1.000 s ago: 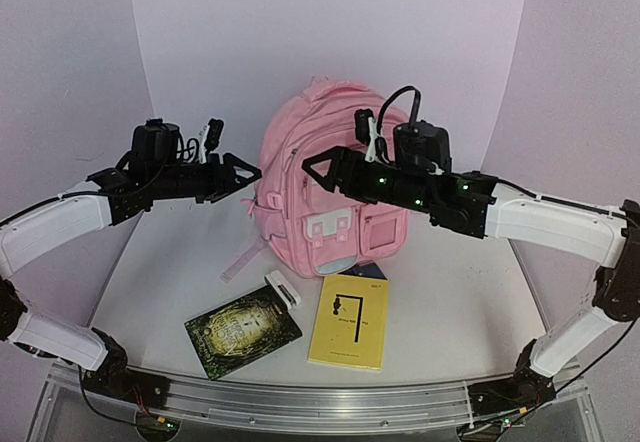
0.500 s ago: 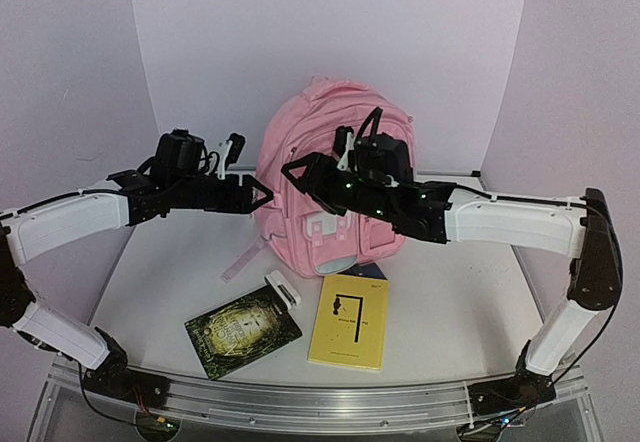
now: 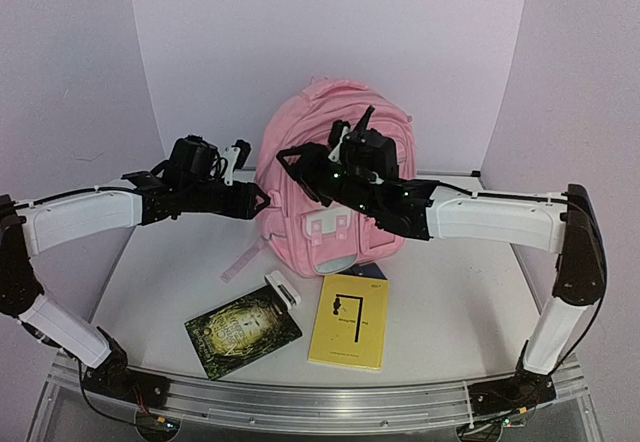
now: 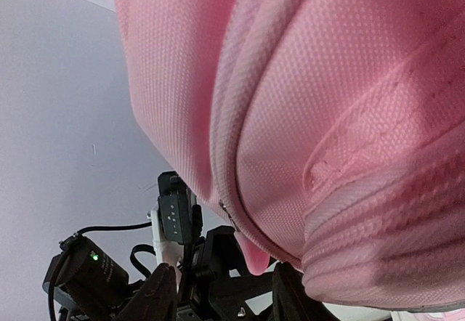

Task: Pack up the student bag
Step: Unzip the student bag at the center of the board.

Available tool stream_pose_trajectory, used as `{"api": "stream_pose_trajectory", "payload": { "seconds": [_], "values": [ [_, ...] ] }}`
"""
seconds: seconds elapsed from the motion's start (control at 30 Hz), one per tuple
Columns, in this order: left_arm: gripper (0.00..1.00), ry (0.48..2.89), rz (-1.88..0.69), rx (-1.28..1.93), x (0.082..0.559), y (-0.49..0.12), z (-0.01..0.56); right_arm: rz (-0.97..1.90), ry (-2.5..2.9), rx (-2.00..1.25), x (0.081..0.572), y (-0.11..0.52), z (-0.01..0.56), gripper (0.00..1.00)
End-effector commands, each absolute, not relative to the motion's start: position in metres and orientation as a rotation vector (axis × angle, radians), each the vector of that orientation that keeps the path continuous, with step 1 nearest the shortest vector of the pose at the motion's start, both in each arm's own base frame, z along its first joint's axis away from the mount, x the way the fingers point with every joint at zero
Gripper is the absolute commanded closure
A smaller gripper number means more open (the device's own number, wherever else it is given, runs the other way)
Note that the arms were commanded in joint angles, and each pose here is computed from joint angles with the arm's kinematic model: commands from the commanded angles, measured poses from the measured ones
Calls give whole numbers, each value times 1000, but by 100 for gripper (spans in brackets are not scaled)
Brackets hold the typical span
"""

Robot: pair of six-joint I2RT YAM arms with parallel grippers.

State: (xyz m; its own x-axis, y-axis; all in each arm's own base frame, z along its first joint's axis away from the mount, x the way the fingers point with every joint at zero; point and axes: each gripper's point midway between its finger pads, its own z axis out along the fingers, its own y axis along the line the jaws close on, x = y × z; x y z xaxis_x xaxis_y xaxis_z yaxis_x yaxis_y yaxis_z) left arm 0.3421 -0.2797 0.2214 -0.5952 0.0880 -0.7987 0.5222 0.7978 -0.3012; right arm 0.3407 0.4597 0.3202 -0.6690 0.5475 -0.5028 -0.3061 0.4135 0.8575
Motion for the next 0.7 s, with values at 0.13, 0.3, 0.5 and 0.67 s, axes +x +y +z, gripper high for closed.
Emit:
{"api": "stream_pose_trajectory", "payload": {
  "seconds": [0.13,0.3,0.5,0.67],
  "values": [
    [52,2012,-642,587,358,-299,236,1327,1781,299,360,457,337,60],
    [63,1985,-661,608,356,-302,237,1309,1773,311,363,455,337,62],
    [76,1995,-673,630,350,-301,229,1304,1778,308,366,460,333,64],
    [84,1995,-673,639,346,-299,225,1300,1782,303,369,465,331,66]
  ]
}}
